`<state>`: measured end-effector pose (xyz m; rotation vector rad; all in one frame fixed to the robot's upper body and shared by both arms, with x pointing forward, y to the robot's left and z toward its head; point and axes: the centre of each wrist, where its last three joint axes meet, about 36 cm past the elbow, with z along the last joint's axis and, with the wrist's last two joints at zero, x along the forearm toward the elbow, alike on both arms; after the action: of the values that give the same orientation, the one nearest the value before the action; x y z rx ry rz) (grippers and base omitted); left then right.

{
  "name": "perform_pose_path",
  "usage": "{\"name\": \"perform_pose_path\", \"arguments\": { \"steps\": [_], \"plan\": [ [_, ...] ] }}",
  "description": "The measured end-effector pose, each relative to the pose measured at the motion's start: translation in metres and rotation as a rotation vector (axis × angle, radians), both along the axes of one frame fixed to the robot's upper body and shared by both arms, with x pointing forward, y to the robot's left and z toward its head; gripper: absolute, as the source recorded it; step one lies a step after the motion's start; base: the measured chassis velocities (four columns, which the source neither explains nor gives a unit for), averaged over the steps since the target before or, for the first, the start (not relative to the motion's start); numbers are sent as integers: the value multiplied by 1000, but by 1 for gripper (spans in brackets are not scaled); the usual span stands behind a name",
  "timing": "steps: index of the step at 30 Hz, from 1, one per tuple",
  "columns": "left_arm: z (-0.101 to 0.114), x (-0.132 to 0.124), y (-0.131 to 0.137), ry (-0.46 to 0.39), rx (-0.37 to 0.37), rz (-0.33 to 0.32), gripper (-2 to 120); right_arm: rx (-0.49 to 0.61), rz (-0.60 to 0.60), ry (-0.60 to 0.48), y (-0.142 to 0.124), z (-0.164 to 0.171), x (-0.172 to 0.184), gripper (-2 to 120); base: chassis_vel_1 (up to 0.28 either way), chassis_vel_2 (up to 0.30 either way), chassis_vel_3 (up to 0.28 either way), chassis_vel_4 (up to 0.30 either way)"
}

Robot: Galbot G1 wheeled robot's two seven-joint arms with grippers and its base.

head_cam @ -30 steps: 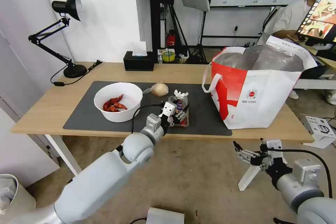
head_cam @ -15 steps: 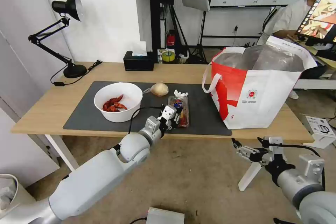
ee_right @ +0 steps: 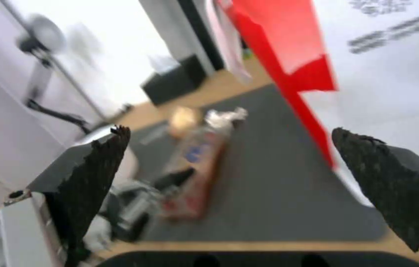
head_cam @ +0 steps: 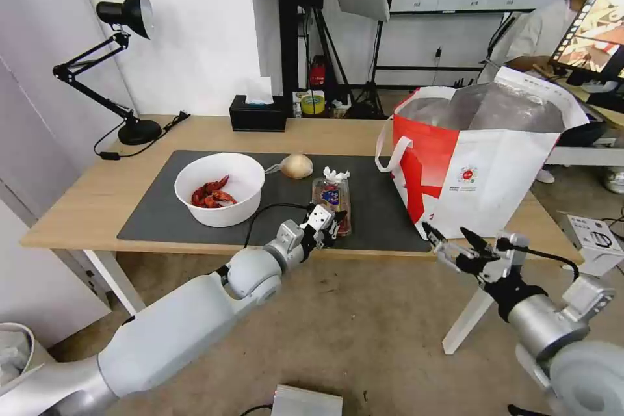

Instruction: Pick up the trash from the table and place it into the takeout bag.

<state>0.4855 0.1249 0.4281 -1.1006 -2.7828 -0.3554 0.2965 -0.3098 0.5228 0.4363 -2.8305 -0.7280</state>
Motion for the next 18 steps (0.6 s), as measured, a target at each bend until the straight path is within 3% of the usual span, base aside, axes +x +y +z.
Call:
{"name": "perform_pose_path", "arguments": {
  "steps": [8,18],
  "plan": [
    [0,4,8,0,1,24,0,223,47,32,-10,6,33,100,0,0,0,0],
    [0,4,14,-4,0,35,0,302,61,121,-11,-1,84,100,0,0,0,0]
  ]
}}
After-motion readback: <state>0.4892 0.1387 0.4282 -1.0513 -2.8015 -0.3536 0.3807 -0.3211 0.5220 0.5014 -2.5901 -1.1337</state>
